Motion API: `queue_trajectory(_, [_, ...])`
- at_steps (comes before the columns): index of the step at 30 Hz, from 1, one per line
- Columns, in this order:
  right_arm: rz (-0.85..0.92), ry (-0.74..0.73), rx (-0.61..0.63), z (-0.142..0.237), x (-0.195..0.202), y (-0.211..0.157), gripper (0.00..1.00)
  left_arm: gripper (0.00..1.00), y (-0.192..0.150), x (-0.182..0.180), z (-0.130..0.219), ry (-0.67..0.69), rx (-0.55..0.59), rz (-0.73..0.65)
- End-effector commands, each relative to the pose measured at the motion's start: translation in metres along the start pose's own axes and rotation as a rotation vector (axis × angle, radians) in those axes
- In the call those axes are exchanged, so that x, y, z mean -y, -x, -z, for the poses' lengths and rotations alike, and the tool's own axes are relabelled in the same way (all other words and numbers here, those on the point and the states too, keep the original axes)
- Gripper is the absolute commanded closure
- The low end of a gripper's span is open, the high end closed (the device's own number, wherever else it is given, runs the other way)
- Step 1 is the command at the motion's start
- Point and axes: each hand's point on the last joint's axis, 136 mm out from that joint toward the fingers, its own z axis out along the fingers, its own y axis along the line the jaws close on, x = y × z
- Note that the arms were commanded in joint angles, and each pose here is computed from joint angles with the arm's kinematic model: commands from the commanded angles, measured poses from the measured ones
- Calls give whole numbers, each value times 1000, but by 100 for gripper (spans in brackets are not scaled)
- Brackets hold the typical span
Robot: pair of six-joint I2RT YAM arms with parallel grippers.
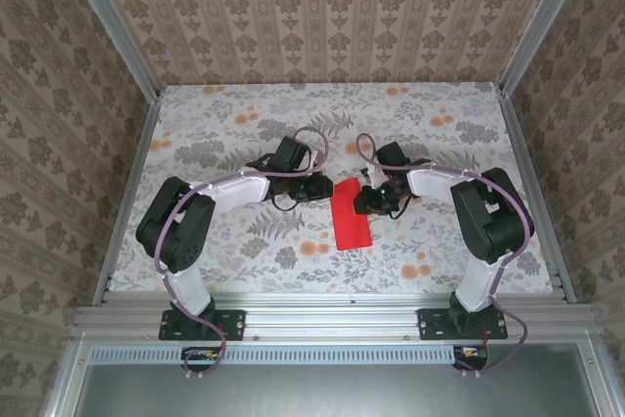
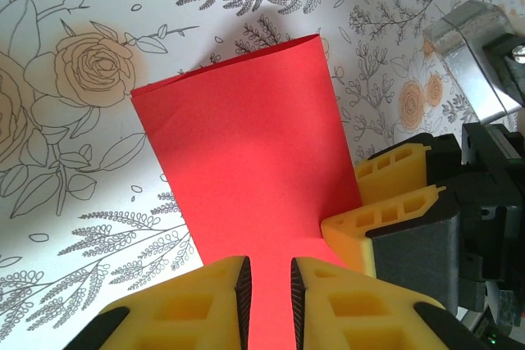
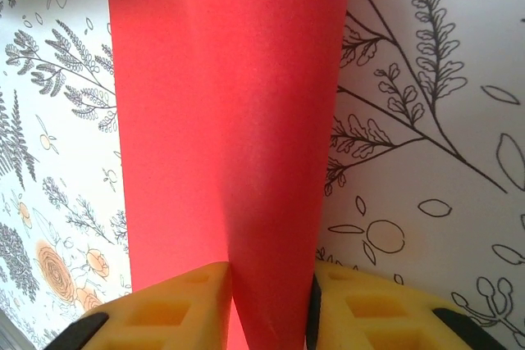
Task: Fold a paper plane with a square sheet of paper (pick it up from the middle)
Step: Hold the square sheet of paper at the center of the table.
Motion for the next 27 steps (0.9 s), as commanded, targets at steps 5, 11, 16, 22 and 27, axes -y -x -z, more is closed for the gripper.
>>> queue_trajectory(5, [-44, -15, -12, -7, 6, -2, 68, 77, 0, 6, 0, -11, 12, 4])
queue_trajectory(11, [-47, -22, -13, -7, 7, -3, 67, 77, -1, 5, -1, -10, 7, 5])
queue_trajectory(16, [-45, -23, -15, -8, 7, -4, 66, 77, -3, 5, -4, -8, 2, 4])
queue_trajectory(22, [-49, -36, -16, -9, 10, -4, 66, 77, -5, 5, -8, -8, -6, 8])
queue_trajectory(27, [-49, -47, -20, -10, 11, -6, 66, 77, -7, 6, -12, -11, -12, 9])
